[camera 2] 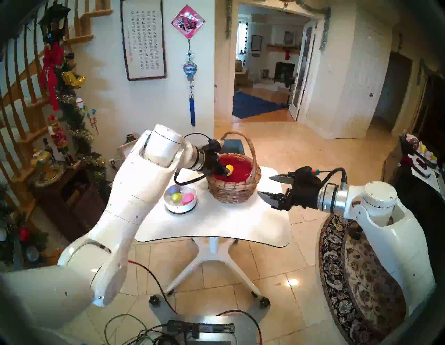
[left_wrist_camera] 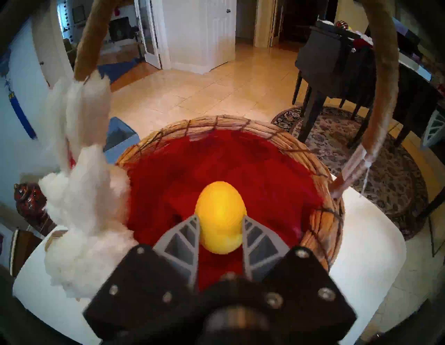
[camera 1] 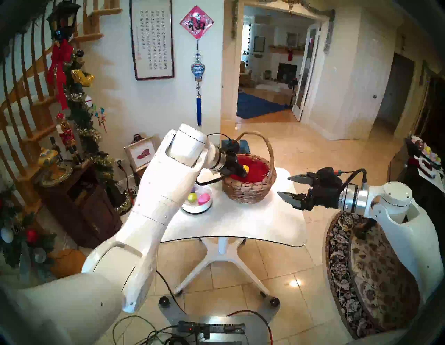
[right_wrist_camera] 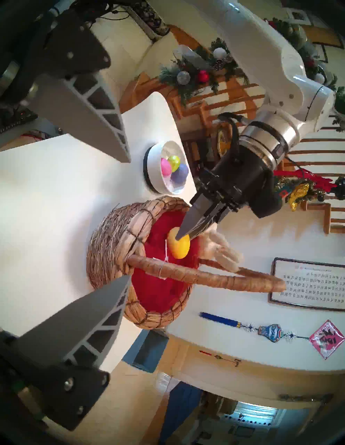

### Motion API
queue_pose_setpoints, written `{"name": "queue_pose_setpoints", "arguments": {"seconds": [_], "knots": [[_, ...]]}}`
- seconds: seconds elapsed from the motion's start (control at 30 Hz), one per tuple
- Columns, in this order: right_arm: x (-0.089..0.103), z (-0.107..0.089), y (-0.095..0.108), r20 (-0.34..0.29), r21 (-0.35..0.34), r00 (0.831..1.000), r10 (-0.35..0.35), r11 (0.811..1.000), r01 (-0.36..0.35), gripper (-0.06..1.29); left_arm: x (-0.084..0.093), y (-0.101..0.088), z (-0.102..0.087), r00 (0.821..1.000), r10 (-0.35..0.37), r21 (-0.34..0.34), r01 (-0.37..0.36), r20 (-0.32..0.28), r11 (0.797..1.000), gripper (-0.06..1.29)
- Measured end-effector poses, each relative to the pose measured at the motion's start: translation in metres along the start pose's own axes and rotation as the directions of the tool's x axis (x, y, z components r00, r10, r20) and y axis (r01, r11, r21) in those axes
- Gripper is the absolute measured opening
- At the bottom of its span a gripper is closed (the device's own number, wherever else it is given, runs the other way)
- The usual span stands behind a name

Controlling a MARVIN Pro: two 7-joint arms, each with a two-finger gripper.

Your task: Put easter egg into basket

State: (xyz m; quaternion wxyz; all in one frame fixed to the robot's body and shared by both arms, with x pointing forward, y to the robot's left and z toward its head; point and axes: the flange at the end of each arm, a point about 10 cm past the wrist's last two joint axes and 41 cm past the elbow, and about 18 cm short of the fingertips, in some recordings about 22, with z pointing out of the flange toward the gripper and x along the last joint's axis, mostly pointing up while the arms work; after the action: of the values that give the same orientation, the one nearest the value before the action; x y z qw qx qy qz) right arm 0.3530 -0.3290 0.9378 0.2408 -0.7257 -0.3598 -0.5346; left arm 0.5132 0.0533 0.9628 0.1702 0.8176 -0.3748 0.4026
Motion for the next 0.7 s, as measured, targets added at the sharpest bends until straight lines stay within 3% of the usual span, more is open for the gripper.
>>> {"name": "queue_pose_setpoints", "arguments": {"seconds": [0.27, 0.5, 0.7], "knots": [[0.000, 0.000, 0.000, 0.000, 0.000, 1.000, 0.000, 1.000, 0.000, 1.22, 0.001, -0.003, -0.005, 1.000, 0.005, 0.029, -0.004, -0.005, 1.000, 0.27], [0.000, 0.000, 0.000, 0.000, 0.000, 1.000, 0.000, 1.000, 0.000, 1.22, 0.002, -0.003, -0.010, 1.000, 0.010, 0.050, -0.009, -0.015, 0.999, 0.48], [0.000, 0.000, 0.000, 0.000, 0.000, 1.000, 0.000, 1.000, 0.000, 1.22, 0.001, -0.002, -0.011, 1.000, 0.013, 0.058, -0.011, -0.018, 0.998, 0.50]]}}
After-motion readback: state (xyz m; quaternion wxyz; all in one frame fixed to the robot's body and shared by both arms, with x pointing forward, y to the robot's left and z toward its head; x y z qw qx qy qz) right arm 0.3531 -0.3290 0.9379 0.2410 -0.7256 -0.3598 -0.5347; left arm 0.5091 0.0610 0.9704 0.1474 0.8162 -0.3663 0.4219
